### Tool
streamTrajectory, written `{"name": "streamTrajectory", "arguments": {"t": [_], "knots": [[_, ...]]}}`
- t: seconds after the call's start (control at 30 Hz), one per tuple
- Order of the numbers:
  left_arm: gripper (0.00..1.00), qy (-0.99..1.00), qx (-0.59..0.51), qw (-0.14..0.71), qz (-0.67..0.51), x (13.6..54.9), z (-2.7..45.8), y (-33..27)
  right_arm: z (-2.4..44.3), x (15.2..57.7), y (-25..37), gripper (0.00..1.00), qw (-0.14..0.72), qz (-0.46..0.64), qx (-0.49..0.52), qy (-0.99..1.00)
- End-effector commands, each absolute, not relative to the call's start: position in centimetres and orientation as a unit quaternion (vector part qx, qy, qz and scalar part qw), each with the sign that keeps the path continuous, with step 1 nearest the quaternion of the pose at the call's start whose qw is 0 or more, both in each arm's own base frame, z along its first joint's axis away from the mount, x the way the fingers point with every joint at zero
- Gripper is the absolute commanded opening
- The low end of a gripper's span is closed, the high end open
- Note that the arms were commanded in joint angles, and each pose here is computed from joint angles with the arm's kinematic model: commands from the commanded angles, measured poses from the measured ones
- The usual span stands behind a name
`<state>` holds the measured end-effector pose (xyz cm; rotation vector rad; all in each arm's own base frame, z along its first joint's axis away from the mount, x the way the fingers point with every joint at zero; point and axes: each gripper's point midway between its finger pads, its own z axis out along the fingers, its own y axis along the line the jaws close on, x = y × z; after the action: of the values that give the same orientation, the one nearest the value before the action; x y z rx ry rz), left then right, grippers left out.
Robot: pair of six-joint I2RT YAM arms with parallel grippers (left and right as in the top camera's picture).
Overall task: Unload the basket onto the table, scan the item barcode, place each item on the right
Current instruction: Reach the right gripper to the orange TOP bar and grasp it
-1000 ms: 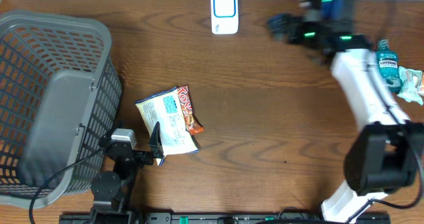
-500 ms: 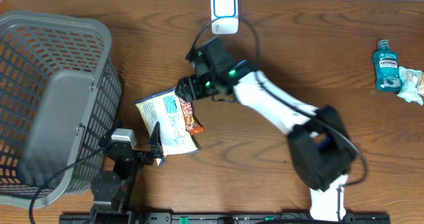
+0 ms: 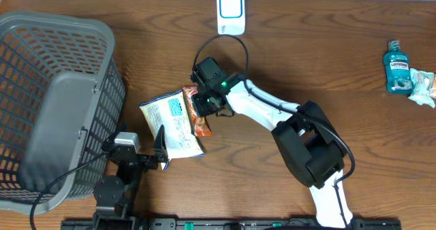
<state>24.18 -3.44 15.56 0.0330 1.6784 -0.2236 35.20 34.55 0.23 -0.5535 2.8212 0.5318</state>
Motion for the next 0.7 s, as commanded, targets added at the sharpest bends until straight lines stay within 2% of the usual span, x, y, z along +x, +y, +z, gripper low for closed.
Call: {"name": "streamTrajectory", "arguments": {"t": [0.0, 0.1, 0.2, 0.23, 0.27, 0.3, 0.33, 0.37, 0.5, 0.57, 0.67], "knots": [[0.98, 0.755, 0.01, 0.648, -0.099, 24.2, 14.0, -3.3, -2.5, 36.0, 29.2, 0.01, 0.114, 0.038, -0.165, 0.979], [0.98, 0.755, 0.01, 0.648, -0.099, 24.2, 14.0, -3.3, -1.3, 37.0, 25.3, 0.01, 0.121, -0.024, -0.139, 0.983], [0.98, 0.755, 0.01, 0.648, -0.099, 24.2, 14.0, -3.3, 0.8, 37.9, 24.6, 0.02, 0.137, -0.019, -0.137, 0.981], [0.98, 0.755, 0.01, 0.648, -0.099, 24.2, 14.0, -3.3, 1.9, 38.3, 24.4, 0.06, 0.149, -0.014, -0.136, 0.979], [0.98, 0.755, 0.01, 0.648, -0.099, 24.2, 14.0, -3.3, 3.1, 38.8, 24.3, 0.13, 0.162, -0.008, -0.134, 0.978], [0.98, 0.755, 0.01, 0.648, -0.099, 24.2, 14.0, -3.3, 4.2, 39.2, 24.3, 0.34, 0.175, -0.001, -0.134, 0.975], [0.98, 0.755, 0.01, 0.648, -0.099, 24.2, 14.0, -3.3, 5.2, 39.4, 24.3, 0.46, 0.184, 0.007, -0.131, 0.974], [0.98, 0.755, 0.01, 0.648, -0.099, 24.2, 14.0, -3.3, 6.0, 39.3, 24.5, 0.5, 0.188, 0.016, -0.131, 0.973], [0.98, 0.755, 0.01, 0.648, -0.099, 24.2, 14.0, -3.3, 7.7, 38.3, 25.6, 0.52, 0.189, 0.043, -0.141, 0.971], [0.98, 0.755, 0.01, 0.648, -0.099, 24.2, 14.0, -3.3, 7.7, 38.0, 26.2, 0.56, 0.19, 0.043, -0.149, 0.97], [0.98, 0.755, 0.01, 0.648, -0.099, 24.2, 14.0, -3.3, 6.6, 37.3, 27.0, 0.56, 0.18, 0.041, -0.161, 0.97]]}}
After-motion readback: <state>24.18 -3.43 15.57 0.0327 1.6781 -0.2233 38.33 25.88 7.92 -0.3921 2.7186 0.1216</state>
